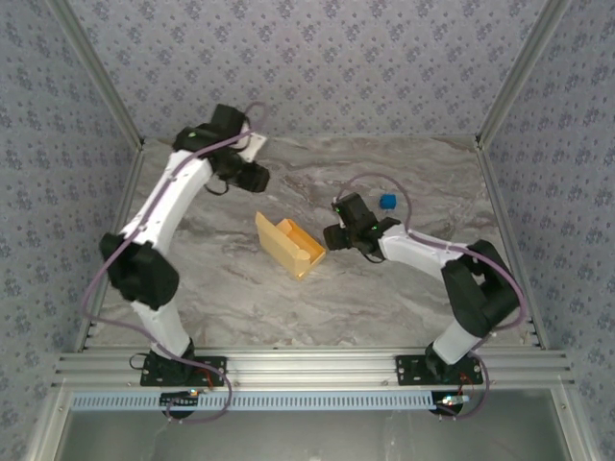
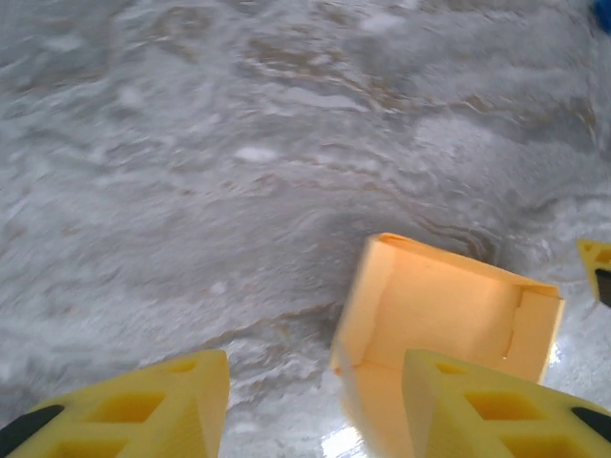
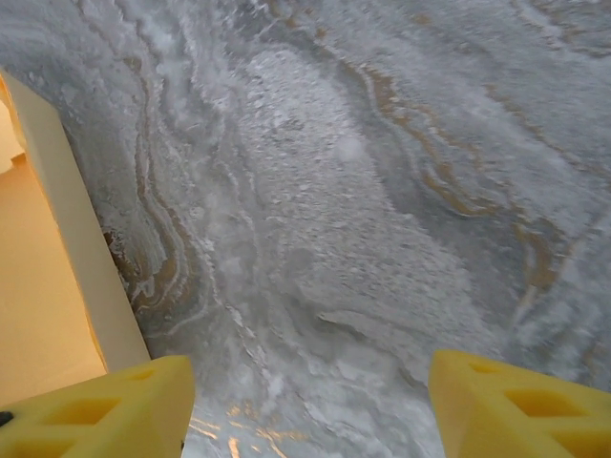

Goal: Fold the paper box

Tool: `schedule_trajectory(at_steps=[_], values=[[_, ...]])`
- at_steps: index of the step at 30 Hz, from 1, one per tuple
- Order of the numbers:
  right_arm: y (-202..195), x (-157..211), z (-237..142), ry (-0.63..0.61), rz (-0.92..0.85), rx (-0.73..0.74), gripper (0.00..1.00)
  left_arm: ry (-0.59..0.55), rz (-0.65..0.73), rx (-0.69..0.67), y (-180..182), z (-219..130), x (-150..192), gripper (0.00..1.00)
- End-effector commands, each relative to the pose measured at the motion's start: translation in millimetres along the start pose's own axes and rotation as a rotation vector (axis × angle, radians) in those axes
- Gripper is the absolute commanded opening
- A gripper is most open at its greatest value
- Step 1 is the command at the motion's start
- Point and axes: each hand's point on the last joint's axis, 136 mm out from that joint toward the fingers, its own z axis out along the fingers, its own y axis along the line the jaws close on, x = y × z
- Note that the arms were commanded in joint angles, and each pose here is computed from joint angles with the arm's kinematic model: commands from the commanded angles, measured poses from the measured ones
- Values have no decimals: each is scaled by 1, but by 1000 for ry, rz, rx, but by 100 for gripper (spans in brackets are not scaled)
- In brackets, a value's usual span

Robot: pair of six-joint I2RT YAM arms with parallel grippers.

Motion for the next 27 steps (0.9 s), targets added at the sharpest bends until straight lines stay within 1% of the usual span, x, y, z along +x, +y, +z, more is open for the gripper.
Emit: schedule_trajectory(at_steps=[1, 4, 7, 11, 14, 19, 23, 27], values=[[4, 9, 9, 61, -73, 61, 67, -87, -179, -36, 31, 3, 10, 51], [11, 17, 13, 86, -94, 58, 67, -135, -319, -86, 58, 5, 42, 51], [16, 24, 11, 99, -101, 33, 67, -191, -429, -105, 71, 12, 75, 51], [29, 33, 6, 106, -85, -40, 67, -220, -530, -92, 70, 28, 116, 51], [45, 37, 0, 95, -69, -107, 67, -213, -586, -61, 63, 45, 143, 51], [68, 39, -11, 81, -53, -210, 67, -213, -645, -16, 54, 61, 168, 51], [90, 44, -16, 89, -59, -290, 67, -194, -648, -19, 51, 69, 182, 51], [95, 36, -28, 53, -57, -323, 67, -184, -651, -20, 49, 73, 193, 51]])
